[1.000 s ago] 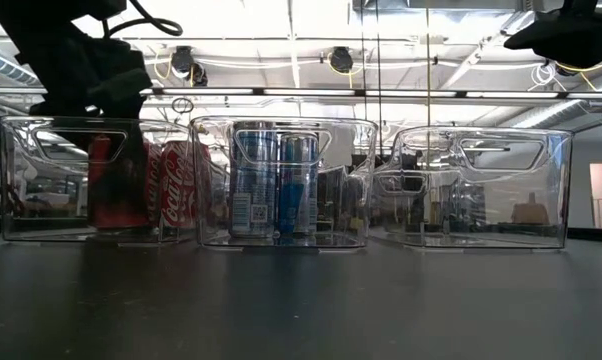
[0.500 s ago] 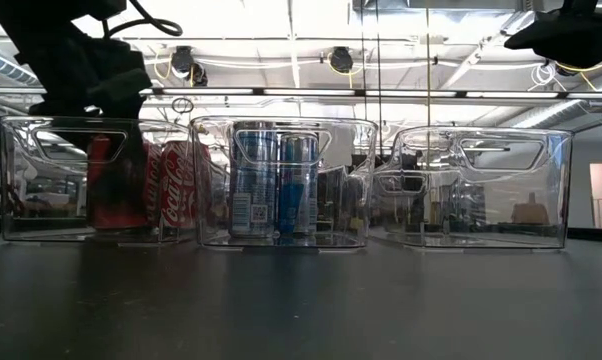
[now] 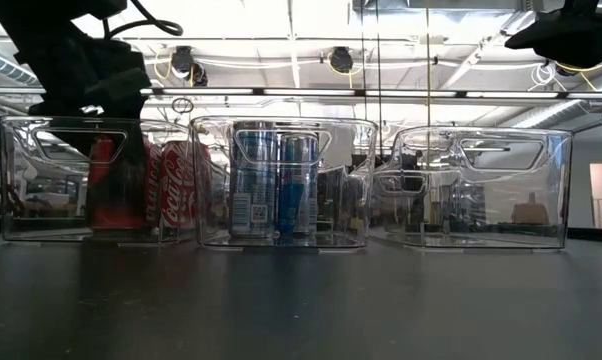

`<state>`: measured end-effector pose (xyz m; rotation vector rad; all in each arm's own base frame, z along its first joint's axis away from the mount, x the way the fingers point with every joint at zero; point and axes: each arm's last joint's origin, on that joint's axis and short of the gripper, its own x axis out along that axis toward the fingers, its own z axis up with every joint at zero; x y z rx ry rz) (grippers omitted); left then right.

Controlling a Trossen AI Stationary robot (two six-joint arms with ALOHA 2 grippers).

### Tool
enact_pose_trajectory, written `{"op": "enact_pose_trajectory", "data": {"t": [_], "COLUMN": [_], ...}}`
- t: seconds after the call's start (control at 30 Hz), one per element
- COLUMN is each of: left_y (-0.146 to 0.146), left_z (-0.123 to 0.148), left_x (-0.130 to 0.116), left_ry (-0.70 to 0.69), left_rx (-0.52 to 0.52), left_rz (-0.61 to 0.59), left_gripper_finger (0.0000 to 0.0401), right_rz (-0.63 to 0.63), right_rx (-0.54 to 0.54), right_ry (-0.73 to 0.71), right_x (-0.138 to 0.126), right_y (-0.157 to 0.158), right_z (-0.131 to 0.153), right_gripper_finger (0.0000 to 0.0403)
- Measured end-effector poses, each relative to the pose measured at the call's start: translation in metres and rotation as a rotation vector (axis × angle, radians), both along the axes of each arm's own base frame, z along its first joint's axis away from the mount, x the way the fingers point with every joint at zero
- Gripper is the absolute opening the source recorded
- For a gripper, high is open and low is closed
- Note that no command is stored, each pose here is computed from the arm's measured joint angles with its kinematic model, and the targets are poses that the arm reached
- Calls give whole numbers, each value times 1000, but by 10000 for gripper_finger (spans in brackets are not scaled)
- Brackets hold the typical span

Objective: Sort soda cans
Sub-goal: Put the red soda can into the left transparent bin

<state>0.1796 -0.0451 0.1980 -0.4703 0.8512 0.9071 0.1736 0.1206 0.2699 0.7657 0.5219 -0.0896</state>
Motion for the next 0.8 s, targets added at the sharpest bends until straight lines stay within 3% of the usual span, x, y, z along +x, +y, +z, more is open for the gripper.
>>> {"op": "enact_pose_trajectory", "data": {"t": [0.23, 0.33, 0.7, 0.8], "left_y": [-1, -3, -6, -4], "left_z": [1, 7, 63, 75], "left_x": [0, 3, 10, 4], "left_ry": [8, 32, 101, 153], "left_rx": [-39, -66, -35, -25], "left_rz": [-4, -68, -213, -201], "left_gripper_finger": [388, 388, 388, 388], "right_rz": [5, 5, 10, 10], "right_rx": [3, 3, -7, -7], "right_ry": [1, 1, 1, 1], "right_x": [0, 0, 0, 0], "right_y": [0, 0, 0, 0], "right_z": [0, 0, 0, 0], "right_gripper_finger": [400, 400, 400, 400]}}
